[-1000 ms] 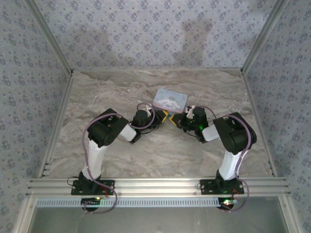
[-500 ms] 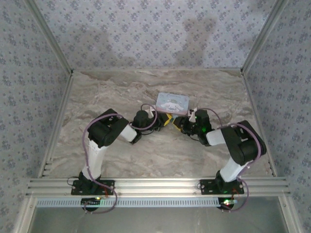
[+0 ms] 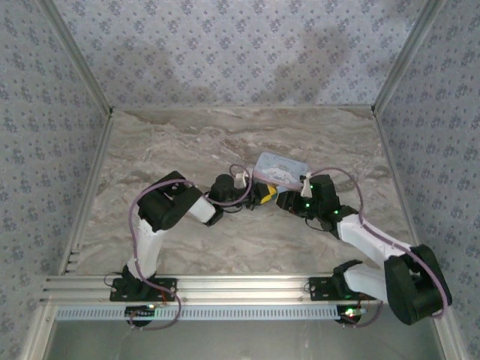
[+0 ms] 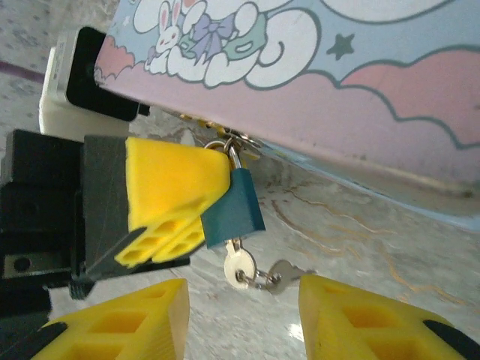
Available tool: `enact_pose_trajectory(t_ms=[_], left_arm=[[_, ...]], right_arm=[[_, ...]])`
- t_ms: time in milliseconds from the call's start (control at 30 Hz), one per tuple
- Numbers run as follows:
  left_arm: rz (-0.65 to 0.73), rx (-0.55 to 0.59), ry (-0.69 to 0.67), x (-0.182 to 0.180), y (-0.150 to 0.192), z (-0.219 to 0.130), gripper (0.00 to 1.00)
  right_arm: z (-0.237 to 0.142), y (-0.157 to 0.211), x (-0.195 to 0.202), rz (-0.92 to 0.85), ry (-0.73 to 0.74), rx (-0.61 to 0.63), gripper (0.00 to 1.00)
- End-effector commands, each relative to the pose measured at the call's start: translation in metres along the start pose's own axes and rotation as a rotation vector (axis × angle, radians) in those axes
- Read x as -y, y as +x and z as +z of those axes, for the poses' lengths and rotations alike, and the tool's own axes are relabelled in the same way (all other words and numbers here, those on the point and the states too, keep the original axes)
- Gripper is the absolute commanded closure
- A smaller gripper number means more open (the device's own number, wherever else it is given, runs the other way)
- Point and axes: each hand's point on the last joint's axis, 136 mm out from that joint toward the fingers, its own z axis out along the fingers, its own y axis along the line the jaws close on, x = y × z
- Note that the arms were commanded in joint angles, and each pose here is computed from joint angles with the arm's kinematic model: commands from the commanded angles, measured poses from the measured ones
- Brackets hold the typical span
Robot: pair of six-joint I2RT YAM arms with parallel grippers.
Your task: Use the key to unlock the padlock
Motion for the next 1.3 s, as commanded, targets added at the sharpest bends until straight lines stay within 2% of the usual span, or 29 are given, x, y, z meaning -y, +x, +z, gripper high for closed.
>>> enact_pose_trajectory(t_ms=[0, 267, 667, 1133, 1267], left_arm=[[0.066, -0.026, 0.1, 0.04, 0.004, -0.001, 1.0], [0.065, -0.026, 0.094, 0.039, 0.003, 0.0, 1.0], [0.056, -0.03, 0.093, 0.039, 0.003, 0.001, 1.0], [0.052, -0.037, 0.103, 0.041, 0.003, 0.002, 1.0], [0.052, -0.04, 0.109, 0.043, 0.002, 0.003, 1.0]], right_arm=[[-0.014, 0.009, 0.017, -0.117, 0.157, -0.05, 0.55], [-0.026, -0.001, 0.005, -0.352, 0.318, -0.043, 0.55], [-0.007, -0.003, -0.013, -0.609, 0.477, -0.114, 0.51], [0.018, -0.002, -0.012, -0.695, 0.546, -0.186, 0.54], [0.023, -0.003, -0.012, -0.701, 0.551, -0.191, 0.58]])
